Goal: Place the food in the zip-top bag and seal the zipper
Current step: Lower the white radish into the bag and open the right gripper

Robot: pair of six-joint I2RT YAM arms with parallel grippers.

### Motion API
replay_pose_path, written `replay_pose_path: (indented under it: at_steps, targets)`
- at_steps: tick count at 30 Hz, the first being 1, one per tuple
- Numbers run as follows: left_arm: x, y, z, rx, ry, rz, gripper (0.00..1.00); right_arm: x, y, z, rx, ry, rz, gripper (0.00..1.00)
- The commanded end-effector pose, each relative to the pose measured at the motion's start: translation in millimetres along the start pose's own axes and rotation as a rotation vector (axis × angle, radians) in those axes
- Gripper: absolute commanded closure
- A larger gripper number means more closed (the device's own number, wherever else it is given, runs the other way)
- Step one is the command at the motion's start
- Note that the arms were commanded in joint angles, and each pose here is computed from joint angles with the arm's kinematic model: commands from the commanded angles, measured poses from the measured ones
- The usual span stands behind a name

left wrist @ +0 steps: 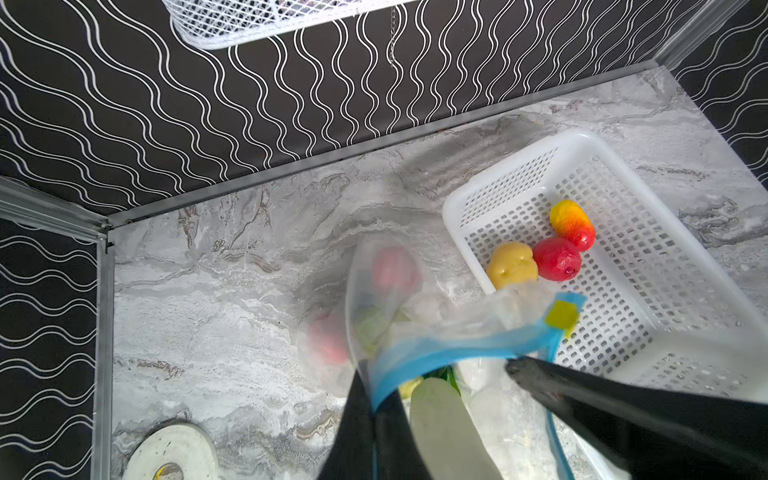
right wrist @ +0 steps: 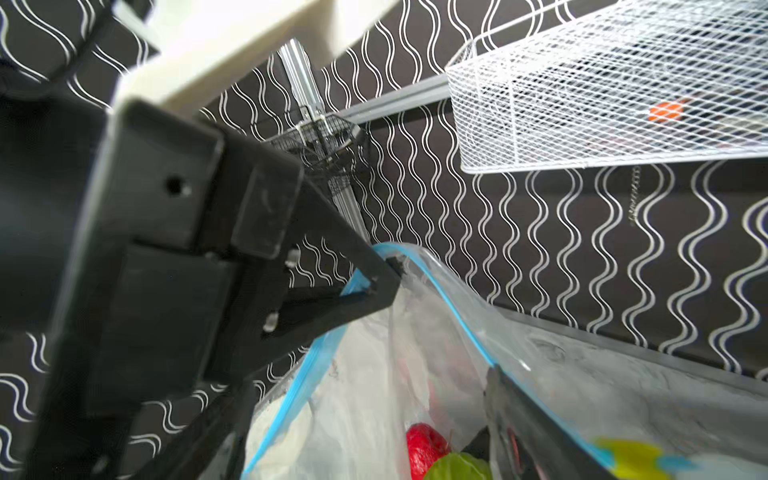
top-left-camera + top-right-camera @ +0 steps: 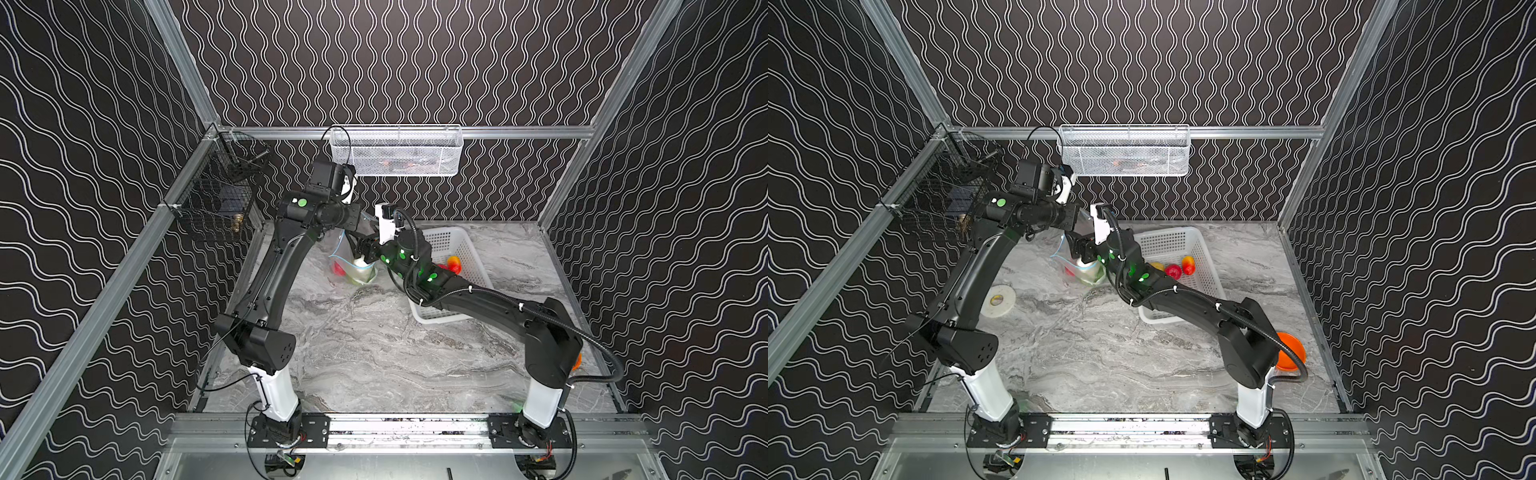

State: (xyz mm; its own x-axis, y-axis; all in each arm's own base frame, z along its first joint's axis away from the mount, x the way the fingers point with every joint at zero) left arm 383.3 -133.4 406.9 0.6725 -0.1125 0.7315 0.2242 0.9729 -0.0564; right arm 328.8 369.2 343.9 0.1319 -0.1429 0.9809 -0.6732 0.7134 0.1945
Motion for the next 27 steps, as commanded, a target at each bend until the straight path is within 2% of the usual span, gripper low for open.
replay_pose_path:
  at_steps: [1,9,18,26,27]
  targets:
    - [3.7,0.1,1.7,0.015,-0.018,-0.015,1.00,12.2,-2.8,8.4,-0.020,0.042,-0.017,0.14]
    - [3.5,-2.5,-3.2,0.018,-0.009,-0.019,1.00,22.2,-17.8,24.3,-0.099,0.205,-0.136,0.21]
    - [5.8,-3.9,-0.5,0.063,-0.025,-0.032,1.00,0.3,-18.8,28.2,-0.118,0.364,-0.229,0.31]
    - [1.1,-2.9,2.7,0.072,-0.022,-0.035,1.00,-24.6,-17.1,14.0,-0.094,0.459,-0.306,0.50]
    - [0.1,-2.4,3.5,0.075,-0.021,-0.035,1.00,-27.1,-17.6,11.0,-0.103,0.469,-0.311,0.58]
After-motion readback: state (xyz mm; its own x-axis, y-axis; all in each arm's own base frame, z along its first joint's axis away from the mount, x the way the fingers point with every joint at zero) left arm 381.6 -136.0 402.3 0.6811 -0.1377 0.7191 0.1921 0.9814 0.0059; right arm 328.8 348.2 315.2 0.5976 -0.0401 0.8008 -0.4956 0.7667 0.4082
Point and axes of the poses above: each gripper's point midway between its finger pads, its own z axis back along the fingers, its own y axis along the line the jaws close on, x = y × z, the point moved 9 cm from there along z, back along the fingers, and after that the axes turned 6 degrees about z, right-handed, at the moved point
